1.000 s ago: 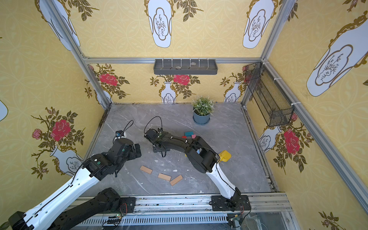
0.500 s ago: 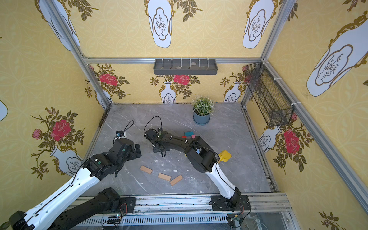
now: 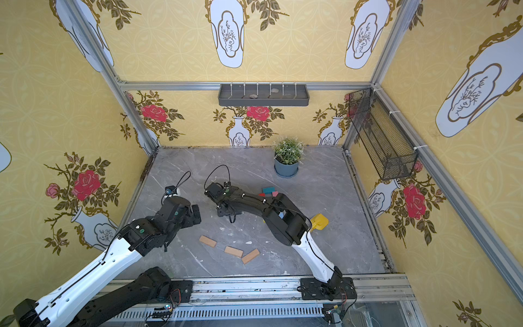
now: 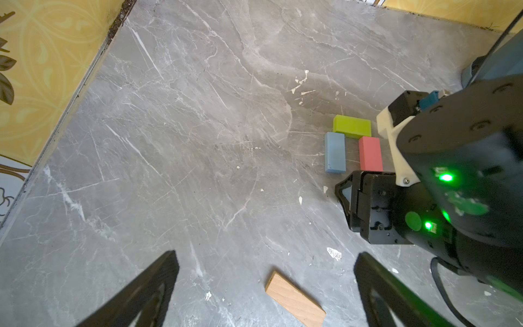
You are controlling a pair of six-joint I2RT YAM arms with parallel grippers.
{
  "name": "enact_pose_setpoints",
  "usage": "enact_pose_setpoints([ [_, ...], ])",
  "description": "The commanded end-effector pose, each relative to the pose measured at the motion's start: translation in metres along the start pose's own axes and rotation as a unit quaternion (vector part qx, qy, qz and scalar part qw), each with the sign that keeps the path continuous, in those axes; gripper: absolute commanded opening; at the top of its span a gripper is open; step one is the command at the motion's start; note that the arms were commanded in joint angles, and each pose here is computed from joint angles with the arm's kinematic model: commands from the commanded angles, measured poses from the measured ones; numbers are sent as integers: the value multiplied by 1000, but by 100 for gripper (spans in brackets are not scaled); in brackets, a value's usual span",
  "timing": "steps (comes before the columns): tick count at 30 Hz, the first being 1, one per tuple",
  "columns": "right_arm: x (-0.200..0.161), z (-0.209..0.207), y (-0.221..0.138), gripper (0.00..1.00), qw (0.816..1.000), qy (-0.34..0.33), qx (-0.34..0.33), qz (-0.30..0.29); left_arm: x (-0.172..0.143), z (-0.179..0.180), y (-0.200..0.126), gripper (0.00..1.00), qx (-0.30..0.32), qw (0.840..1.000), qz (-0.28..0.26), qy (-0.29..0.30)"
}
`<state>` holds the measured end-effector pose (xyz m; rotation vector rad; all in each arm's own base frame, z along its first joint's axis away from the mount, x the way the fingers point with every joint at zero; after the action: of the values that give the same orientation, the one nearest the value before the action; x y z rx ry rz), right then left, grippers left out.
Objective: Assemble the number 8 with building blocks
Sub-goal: Assemble the building block at the center of the board.
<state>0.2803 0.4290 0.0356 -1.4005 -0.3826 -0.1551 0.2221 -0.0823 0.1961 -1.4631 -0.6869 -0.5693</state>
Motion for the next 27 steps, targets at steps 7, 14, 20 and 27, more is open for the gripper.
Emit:
enact_pose_setpoints([
  [7,-11,-7,-5,50,1000,5,-9,28,1,4,0,100,9,1000,-5,-2],
  [14,-6,-7,-15,50,1000,8,-9,16,3,5,-2,100,10,1000,-8,-3],
  [20,-5,-5,-20,50,1000,8,-8,10,3,5,-3,100,11,1000,-10,-4],
  [27,-3,-2,-17,51,1000,8,-6,10,3,6,-3,100,13,1000,-11,-4],
])
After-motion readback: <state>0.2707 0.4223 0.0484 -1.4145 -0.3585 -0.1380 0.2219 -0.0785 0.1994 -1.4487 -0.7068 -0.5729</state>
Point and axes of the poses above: each gripper's point midway between its finger pads, its own y axis out along the fingers, its own z axis along the line the jaws close on, x = y × z, the point moved 2 cm from there along -y, back along the fingers, and after that the axes turned 6 degrees about y, right-handed, at the moved point
